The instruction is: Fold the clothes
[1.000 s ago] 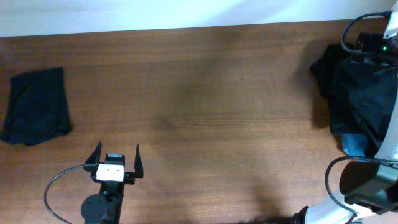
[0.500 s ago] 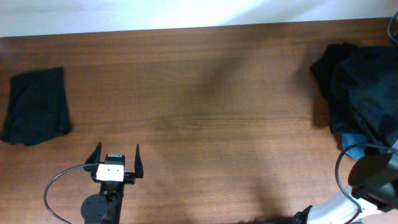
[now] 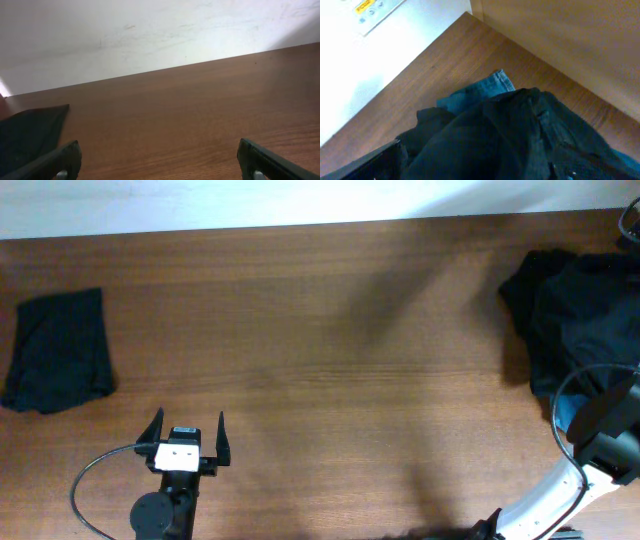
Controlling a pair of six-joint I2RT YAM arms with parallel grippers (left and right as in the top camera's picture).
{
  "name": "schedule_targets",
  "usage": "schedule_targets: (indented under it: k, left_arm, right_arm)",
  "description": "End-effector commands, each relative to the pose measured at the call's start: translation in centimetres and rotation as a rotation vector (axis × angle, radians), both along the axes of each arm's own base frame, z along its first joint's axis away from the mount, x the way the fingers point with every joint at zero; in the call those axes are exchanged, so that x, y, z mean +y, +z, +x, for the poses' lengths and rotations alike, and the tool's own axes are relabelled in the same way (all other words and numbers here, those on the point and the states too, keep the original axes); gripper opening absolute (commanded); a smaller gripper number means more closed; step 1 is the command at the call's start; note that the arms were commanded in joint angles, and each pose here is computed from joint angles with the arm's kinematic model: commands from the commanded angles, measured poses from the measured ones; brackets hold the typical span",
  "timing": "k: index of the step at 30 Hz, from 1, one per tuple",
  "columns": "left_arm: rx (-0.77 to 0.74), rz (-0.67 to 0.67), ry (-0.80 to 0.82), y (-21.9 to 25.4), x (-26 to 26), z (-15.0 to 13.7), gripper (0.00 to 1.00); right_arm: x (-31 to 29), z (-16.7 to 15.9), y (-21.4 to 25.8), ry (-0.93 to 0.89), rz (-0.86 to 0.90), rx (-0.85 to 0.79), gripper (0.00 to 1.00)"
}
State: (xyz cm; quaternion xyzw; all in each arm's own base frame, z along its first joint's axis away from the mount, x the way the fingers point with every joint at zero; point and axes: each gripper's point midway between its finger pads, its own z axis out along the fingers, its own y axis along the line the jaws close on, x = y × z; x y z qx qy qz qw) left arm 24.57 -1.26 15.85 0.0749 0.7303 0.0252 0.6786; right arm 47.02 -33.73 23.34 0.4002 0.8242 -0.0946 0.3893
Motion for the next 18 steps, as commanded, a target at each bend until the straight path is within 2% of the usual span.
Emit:
schedule_targets:
  k: [1,10,18]
  left_arm:
    - [-0.002,0.02,0.009,-0.2,0.2,0.0,0.99]
    - [-0.002,0.02,0.009,-0.2,0.2,0.0,0.99]
    - [-0.002,0.02,0.009,-0.2,0.2,0.0,0.99]
  right_arm:
    - [-1.8,-0.7,0.1,-0.093,0.059,-0.066,0.98]
    - [-2.8,-1.9,-3.6,-0.103,0.148,-0.006,0.96]
    - [-2.4,-2.1,-3.9,-0.066,0.135,0.03,0.93]
